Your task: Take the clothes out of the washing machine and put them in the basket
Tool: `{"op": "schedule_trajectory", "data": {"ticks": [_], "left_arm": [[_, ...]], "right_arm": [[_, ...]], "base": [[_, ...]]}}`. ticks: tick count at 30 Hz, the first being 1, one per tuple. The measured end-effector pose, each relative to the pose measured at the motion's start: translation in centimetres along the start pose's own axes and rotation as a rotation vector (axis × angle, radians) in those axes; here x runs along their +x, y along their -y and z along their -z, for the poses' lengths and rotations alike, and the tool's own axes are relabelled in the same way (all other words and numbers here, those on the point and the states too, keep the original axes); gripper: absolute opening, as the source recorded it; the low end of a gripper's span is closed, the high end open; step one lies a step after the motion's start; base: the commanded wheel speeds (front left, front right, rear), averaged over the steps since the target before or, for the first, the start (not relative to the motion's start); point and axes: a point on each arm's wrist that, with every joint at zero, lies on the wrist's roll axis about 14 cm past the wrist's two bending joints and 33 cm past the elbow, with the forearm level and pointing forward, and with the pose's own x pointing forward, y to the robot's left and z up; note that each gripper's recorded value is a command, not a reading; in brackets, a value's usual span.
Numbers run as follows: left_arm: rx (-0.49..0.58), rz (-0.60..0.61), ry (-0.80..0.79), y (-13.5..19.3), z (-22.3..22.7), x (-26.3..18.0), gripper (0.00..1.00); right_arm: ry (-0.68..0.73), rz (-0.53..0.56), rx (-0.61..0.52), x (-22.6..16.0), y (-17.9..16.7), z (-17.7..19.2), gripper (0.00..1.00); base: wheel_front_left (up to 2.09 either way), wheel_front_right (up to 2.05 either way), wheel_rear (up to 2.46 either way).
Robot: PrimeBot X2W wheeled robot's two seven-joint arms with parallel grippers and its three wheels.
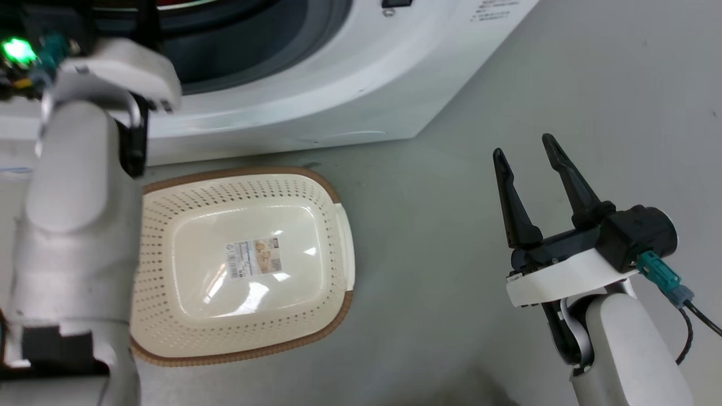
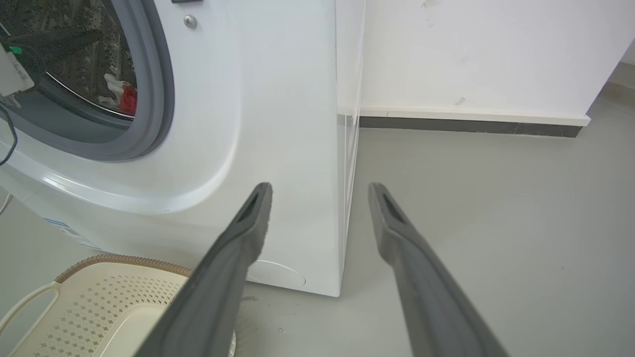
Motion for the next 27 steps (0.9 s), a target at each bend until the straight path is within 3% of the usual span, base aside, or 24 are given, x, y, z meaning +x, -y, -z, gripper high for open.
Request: {"op": "schedule_trajectory", "data": {"ticks": [5,11,19,27], "left_arm": [[0.051,0.031,-0.131,-0.2,2.3,4.9,1.00],[0.139,0.071,-0.286,-0.3,4.5,7.7,1.00],[0.200,0.089,-0.559,-0.8,8.6,8.8,1.00],[0.193,0.090,-0.769,-0.5,11.1,9.1,1.00]], "right_arm": [[-0.035,0.024,0.021,0.1,1.0,1.5,1.00],[-0.057,0.040,0.039,0.1,1.6,2.3,1.00],[-0.082,0.054,0.054,0.0,2.1,3.2,1.00],[-0.105,0.068,0.066,-0.2,2.6,4.0,1.00]], "base": [[0.00,0.00,0.00],[0.00,0.00,0.00],[0.00,0.00,0.00],[0.00,0.00,0.00]]}}
